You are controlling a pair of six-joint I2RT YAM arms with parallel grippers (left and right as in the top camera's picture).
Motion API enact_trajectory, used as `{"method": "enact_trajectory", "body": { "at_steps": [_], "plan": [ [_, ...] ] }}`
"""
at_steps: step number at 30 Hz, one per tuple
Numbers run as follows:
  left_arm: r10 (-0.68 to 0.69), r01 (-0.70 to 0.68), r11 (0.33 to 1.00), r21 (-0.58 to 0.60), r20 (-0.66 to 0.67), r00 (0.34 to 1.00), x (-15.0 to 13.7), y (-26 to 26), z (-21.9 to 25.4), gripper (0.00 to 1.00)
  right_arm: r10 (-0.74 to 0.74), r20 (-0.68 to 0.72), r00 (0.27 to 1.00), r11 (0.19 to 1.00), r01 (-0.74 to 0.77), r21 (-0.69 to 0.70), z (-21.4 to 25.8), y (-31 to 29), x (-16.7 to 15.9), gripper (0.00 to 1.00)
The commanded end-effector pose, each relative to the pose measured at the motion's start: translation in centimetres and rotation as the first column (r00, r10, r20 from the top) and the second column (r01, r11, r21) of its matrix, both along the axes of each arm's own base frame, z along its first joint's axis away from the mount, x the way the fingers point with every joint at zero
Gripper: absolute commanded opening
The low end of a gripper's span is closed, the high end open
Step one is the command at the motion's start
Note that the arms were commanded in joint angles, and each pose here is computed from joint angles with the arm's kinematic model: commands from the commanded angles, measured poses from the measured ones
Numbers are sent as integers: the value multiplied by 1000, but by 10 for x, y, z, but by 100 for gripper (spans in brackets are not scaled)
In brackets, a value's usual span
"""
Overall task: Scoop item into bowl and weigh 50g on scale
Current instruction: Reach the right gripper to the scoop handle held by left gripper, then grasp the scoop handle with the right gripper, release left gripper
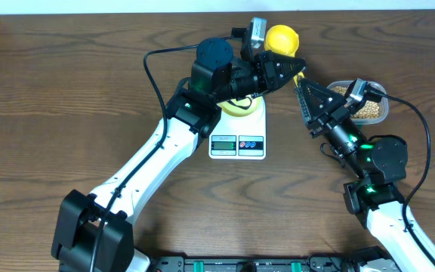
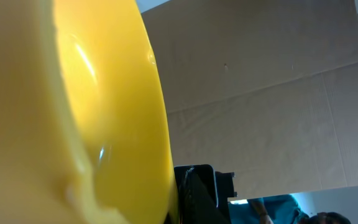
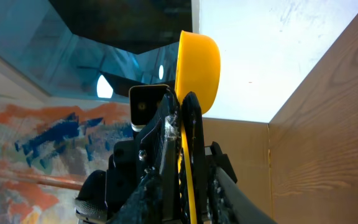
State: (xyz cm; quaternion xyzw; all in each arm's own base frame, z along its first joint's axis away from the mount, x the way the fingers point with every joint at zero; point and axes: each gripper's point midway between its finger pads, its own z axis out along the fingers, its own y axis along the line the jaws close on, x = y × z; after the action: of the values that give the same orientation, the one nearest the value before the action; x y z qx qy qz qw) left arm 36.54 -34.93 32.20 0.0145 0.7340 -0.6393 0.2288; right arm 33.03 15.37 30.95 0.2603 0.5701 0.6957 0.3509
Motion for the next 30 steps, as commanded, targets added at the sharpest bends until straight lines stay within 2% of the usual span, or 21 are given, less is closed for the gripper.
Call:
{"method": "enact_trajectory", "body": {
  "at_steps": [1,15,16,18,22,30],
  "plan": [
    [-18,19,999,-26,40,999,-5,1,20,8,-13,25,1000,1000,13,2,9,-1,1,19],
    [-18,19,999,-26,40,999,-5,1,20,8,-31,58,998,999,32,-10,13,-3,2,1],
    [-18,19,999,-26,40,999,-5,1,20,12,-35,62,997,999,36,-14,13,-3,2,1],
    [-18,19,999,-26,40,999,-5,1,20,34,-39,71,997,999,41,-25,13,-3,2,1],
    [-17,18,1000,-26,40,999,-5,1,20,57,-50,95,994,997,55,-54,13,-4,2,1],
    [-17,18,1000,-25,41,999,-5,1,20,88,-120,137,983,984,136,-113,12,-12,8,1]
  ]
}}
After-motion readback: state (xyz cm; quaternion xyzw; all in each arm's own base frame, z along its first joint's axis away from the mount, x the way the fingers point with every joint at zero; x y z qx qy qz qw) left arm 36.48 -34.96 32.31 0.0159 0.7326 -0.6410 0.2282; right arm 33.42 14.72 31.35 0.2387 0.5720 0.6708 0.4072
